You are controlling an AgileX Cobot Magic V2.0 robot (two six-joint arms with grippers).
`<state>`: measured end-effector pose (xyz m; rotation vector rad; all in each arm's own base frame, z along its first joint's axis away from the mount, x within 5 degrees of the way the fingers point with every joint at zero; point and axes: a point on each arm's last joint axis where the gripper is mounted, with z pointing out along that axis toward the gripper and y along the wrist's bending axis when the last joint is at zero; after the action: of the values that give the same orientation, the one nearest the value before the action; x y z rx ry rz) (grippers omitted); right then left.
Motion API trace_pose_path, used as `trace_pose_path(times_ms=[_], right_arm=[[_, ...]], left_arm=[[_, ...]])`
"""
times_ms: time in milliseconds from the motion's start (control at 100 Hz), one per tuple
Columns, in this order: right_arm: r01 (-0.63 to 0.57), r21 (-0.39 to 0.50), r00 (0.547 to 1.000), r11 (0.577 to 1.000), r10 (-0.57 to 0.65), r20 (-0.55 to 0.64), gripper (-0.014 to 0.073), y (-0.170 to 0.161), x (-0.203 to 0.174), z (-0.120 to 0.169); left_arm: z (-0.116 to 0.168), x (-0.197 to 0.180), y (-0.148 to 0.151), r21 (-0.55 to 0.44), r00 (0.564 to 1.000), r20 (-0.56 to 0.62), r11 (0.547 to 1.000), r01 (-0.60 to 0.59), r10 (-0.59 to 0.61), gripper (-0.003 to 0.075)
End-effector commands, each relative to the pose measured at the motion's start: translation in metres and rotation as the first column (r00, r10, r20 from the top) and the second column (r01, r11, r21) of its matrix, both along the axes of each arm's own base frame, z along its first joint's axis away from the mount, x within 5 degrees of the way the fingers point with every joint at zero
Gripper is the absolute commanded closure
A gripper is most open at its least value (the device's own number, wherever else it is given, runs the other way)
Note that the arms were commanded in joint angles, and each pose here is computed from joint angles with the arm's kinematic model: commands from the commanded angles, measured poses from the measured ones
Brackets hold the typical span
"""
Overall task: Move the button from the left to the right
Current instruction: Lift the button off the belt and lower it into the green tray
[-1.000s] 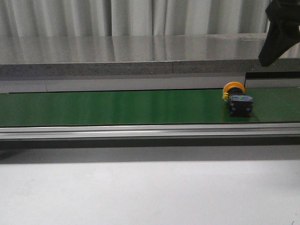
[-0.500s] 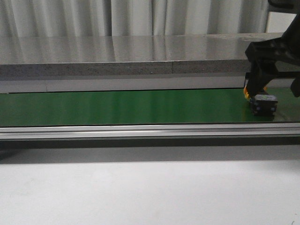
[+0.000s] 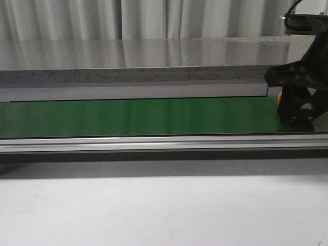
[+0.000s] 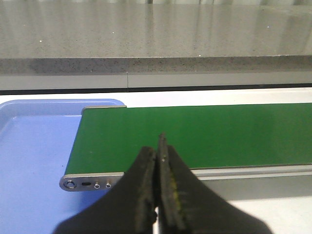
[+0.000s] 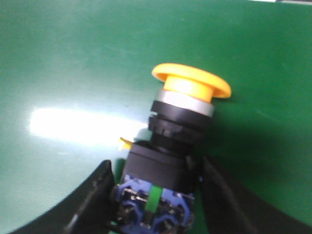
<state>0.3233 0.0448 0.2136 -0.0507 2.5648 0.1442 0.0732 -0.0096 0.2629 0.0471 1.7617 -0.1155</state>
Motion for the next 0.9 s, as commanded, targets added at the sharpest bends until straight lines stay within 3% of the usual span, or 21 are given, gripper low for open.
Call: trace_pose_path(times_ms=[0, 160, 380, 630, 890], right_arm=[[0.003, 0.008, 0.993, 1.0, -0.004, 0.116, 0.04, -0.001, 0.003, 0.028], [-0.017, -0.027, 0.988, 0.999, 0.021, 0.155, 0.04, -0.003, -0.003, 0.043], [-0.043, -0.196, 0.971, 0.98, 0.087, 0.225, 0.04, -0.023, -0.018, 0.072], [0.151, -0.237, 0.959, 0.96, -0.085, 0.269, 0.04, -0.086, -0.025, 0.084], [0.337, -0.218, 0.896, 0.916, -0.241, 0.373, 0.04, -0.141, -0.03, 0.09]], left_arm=[[0.014, 0.001, 0.001, -0.019, 0.996, 0.082, 1.0, -0.014, 0.015, 0.0739], [0.014, 0.001, 0.001, -0.019, 0.996, 0.082, 1.0, -0.014, 0.015, 0.0739], [0.014, 0.001, 0.001, -0.019, 0.996, 0.082, 1.0, -0.014, 0.015, 0.0739], [0.014, 0.001, 0.001, -0.019, 0.996, 0.082, 1.0, -0.014, 0.015, 0.0739], [0.014, 0.001, 0.001, -0.019, 0.996, 0.082, 1.0, -0.014, 0.015, 0.0739]])
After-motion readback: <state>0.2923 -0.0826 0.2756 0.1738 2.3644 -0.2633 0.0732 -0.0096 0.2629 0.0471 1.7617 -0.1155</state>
